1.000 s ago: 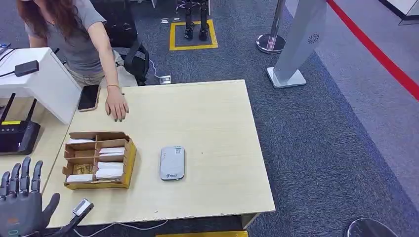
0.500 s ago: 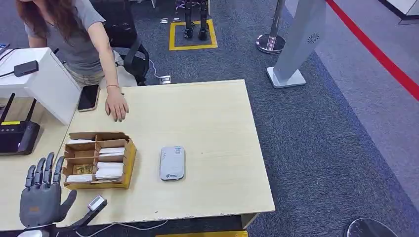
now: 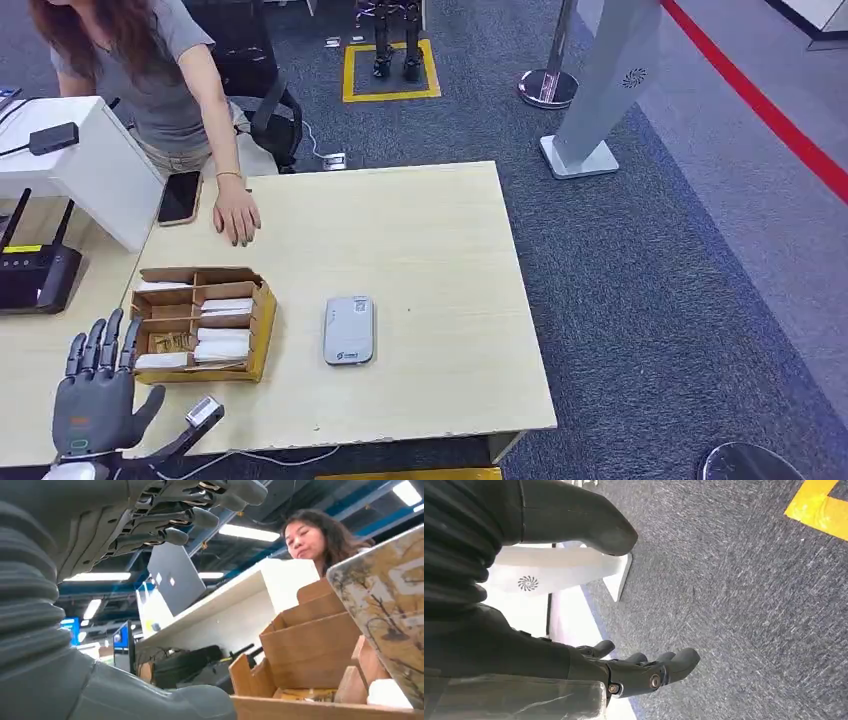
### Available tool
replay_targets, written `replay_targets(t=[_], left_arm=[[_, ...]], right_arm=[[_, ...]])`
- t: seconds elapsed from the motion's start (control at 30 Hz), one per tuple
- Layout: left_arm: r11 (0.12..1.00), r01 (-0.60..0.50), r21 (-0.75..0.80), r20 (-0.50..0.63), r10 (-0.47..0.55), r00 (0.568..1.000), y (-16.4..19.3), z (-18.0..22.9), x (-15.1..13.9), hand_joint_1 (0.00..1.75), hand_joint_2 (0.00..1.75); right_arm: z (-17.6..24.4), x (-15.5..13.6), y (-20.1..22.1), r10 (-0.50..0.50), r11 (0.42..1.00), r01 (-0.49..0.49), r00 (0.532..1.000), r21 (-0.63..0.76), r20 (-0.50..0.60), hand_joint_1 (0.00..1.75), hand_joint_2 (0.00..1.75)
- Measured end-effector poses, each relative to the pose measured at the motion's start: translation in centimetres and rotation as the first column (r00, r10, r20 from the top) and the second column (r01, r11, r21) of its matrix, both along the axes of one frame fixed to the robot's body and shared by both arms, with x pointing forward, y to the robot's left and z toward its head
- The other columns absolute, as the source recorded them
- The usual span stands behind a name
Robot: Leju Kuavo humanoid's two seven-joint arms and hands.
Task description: Pass the card to the sensor for recognition and then transmit it.
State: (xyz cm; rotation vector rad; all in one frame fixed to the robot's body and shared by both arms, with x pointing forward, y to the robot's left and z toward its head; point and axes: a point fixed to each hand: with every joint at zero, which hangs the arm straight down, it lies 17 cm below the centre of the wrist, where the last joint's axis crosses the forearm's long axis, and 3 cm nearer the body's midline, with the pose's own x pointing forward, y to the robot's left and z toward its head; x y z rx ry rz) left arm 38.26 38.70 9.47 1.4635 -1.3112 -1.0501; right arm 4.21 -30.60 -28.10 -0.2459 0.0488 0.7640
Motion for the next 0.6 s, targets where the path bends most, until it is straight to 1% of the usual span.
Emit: replay_targets(t=[0.6], left_arm=[[0.996,0.08,-0.028,-0.036,-0.081,0.996,-2.2,-0.8,0.4,0.0,1.75]], right_arm=[[0.0,0.1,0.0,0.01,1.0,-0.01,1.0,0.001,0.003,0.0,1.75]])
